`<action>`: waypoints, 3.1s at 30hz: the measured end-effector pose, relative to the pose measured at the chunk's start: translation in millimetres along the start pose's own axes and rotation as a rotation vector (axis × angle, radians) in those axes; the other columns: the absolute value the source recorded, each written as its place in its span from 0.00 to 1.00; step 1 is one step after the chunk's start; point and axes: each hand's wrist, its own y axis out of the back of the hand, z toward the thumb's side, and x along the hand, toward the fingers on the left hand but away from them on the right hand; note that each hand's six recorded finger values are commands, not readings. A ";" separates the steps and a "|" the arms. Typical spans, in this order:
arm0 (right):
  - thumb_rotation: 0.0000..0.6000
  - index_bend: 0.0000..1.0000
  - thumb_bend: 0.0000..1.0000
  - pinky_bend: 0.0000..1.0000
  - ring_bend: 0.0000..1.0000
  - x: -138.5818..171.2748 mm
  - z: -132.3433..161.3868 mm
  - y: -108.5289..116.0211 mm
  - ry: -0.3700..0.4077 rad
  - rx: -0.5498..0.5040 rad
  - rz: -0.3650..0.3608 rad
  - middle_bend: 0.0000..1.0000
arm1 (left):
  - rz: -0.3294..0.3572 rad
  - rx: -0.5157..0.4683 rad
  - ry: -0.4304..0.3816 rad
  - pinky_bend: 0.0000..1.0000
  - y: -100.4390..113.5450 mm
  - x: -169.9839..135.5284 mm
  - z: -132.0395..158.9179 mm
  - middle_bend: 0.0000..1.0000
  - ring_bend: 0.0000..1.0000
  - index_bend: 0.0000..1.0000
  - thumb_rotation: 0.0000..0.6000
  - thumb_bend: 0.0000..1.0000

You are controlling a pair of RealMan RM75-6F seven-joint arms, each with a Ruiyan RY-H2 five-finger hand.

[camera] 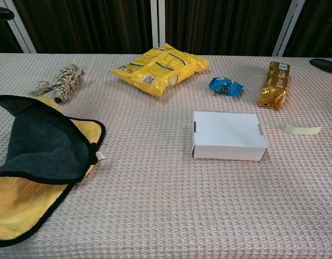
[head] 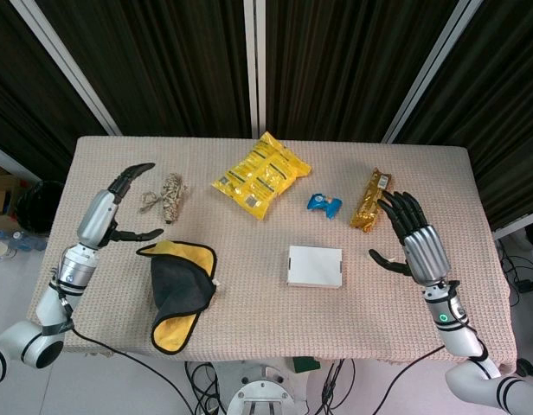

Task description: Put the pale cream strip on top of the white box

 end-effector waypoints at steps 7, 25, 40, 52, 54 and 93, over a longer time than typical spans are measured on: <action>0.99 0.00 0.22 0.00 0.00 0.0 0.1 -6.0 0.003 0.014 0.017 0.00 | -0.033 -0.012 -0.005 0.16 -6.2 2.5 3.6 0.12 0.09 0.09 1.00 0.00; 0.99 0.35 0.28 0.00 0.00 28.2 -43.7 -7.1 -0.204 0.258 0.213 0.02 | -0.087 0.239 0.029 0.15 -13.0 -12.0 -7.5 0.12 0.09 0.12 1.00 0.00; 1.00 0.42 0.30 0.00 0.00 58.2 -77.0 -38.8 -0.340 0.355 0.451 0.03 | -0.117 0.390 0.110 0.15 -20.1 -32.9 -34.5 0.12 0.09 0.12 1.00 0.00; 1.00 0.46 0.31 0.00 0.00 48.4 -78.8 -66.7 -0.314 0.351 0.440 0.04 | -0.120 0.397 0.117 0.14 -19.8 -35.1 -37.5 0.12 0.09 0.12 1.00 0.00; 1.00 0.47 0.32 0.00 0.00 47.3 -79.5 -71.0 -0.313 0.350 0.446 0.04 | -0.122 0.396 0.119 0.14 -19.9 -35.2 -37.8 0.12 0.09 0.12 1.00 0.00; 1.00 0.60 0.39 0.00 0.00 40.7 -76.5 -98.5 -0.278 0.357 0.478 0.05 | -0.154 0.409 0.142 0.14 -22.6 -36.9 -44.1 0.12 0.09 0.13 1.00 0.00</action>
